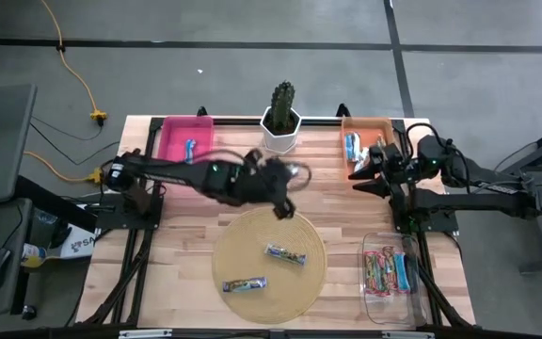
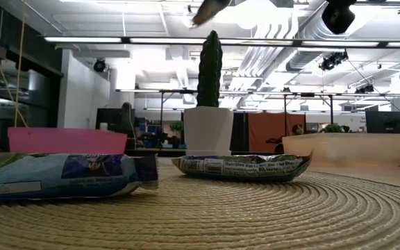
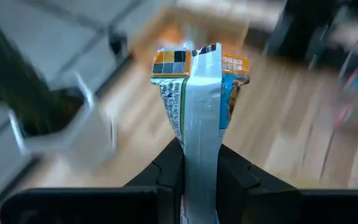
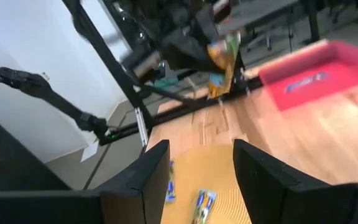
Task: Pick and place Granola Bars by type
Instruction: Put the yellow granola bar into the orange bin
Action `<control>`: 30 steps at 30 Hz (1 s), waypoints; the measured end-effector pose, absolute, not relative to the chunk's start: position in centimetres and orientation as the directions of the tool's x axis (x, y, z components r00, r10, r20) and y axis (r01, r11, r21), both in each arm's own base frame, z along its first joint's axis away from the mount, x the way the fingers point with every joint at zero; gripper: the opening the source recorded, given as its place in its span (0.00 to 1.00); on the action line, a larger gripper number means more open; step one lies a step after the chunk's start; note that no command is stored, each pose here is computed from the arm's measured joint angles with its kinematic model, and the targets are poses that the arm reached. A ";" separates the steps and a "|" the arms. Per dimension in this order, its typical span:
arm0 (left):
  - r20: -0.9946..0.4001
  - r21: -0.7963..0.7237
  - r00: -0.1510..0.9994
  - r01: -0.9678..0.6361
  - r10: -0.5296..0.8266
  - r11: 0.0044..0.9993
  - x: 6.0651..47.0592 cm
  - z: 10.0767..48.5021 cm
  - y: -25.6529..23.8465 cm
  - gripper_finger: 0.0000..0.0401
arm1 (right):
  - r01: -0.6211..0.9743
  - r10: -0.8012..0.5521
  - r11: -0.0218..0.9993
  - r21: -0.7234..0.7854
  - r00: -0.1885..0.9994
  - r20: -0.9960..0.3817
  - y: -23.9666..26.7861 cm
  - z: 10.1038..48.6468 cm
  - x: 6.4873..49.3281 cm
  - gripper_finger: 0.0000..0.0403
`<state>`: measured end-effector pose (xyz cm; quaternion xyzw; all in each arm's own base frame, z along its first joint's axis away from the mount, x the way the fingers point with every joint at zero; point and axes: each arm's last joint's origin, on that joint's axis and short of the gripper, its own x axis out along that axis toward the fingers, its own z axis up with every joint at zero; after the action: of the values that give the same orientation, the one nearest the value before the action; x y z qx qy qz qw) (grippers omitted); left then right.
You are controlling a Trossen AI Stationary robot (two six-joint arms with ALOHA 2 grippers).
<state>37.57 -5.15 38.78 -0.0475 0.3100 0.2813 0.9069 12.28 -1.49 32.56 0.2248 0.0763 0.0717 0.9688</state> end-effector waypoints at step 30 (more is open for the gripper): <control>-0.079 -0.019 0.987 -0.144 0.142 0.989 42.9 45.2 0.4 0.14 | -0.036 0.016 0.989 0.140 0.990 0.139 -2.8 34.6 16.4 0.40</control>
<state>42.88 0.41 45.17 -0.0121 0.0387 0.0716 0.9966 16.37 -2.80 34.56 0.0714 -0.0690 0.0131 0.9950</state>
